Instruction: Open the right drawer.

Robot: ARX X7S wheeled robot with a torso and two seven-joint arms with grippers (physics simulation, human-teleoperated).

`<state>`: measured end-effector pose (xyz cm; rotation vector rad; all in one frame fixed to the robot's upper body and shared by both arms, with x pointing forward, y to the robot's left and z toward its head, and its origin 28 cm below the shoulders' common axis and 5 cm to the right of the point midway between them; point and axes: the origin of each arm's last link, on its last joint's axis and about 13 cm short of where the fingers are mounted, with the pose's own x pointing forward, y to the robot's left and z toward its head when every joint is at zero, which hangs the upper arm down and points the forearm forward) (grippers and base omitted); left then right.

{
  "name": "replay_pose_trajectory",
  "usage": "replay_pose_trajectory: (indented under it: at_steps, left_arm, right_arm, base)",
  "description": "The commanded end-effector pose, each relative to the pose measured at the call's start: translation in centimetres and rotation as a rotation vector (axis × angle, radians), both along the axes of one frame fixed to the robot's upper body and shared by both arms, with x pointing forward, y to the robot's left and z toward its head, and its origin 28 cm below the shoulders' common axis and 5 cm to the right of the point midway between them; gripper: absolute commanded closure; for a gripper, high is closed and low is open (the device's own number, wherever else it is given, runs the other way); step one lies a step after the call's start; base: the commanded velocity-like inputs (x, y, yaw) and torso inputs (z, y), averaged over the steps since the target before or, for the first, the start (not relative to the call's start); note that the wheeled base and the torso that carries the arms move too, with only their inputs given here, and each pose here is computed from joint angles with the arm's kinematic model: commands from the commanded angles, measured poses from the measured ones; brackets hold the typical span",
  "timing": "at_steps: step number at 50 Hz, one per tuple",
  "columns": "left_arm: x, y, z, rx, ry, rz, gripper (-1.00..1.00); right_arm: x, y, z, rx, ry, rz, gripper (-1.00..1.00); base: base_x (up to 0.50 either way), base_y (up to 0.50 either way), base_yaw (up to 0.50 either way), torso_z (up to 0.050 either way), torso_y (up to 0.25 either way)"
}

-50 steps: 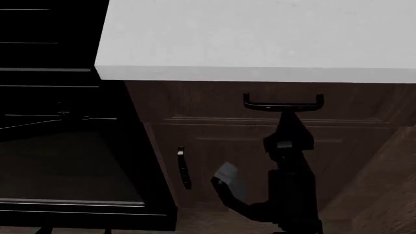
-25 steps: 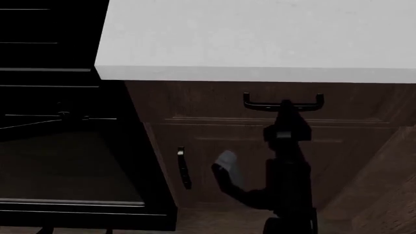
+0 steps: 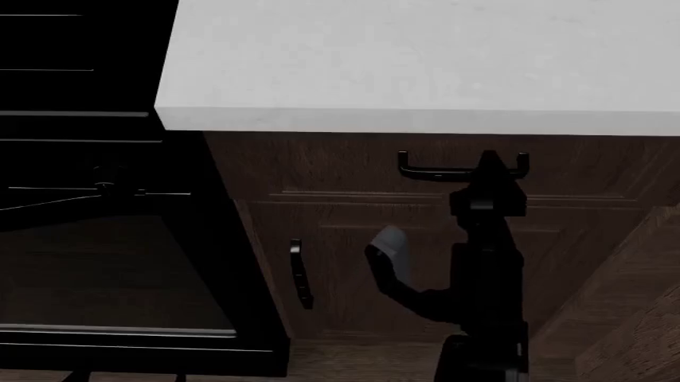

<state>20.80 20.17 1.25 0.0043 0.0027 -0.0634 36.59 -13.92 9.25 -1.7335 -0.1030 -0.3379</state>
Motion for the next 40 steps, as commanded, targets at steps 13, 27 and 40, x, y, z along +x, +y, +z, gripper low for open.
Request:
replay_pose_trajectory:
  at_steps: [13,27,40]
  left_arm:
    - [0.0,-0.1,0.0,0.003,0.001,-0.004,-1.0]
    - [0.1,0.0,-0.1,0.004,0.002,-0.003,-1.0]
    - [0.1,0.0,-0.1,0.008,0.003,-0.001,-1.0]
  right_arm:
    - [2.3,0.3,-0.3,-0.012,0.003,0.022,-1.0]
    - [2.5,0.3,-0.2,0.02,-0.023,0.032,1.0]
    - [2.5,0.3,-0.3,0.024,-0.035,0.047,1.0]
  base:
    - [0.0,0.0,0.0,0.0,0.0]
    - [0.01,0.0,0.01,0.0,0.0]
    - [0.01,0.0,0.0,-0.002,-0.001]
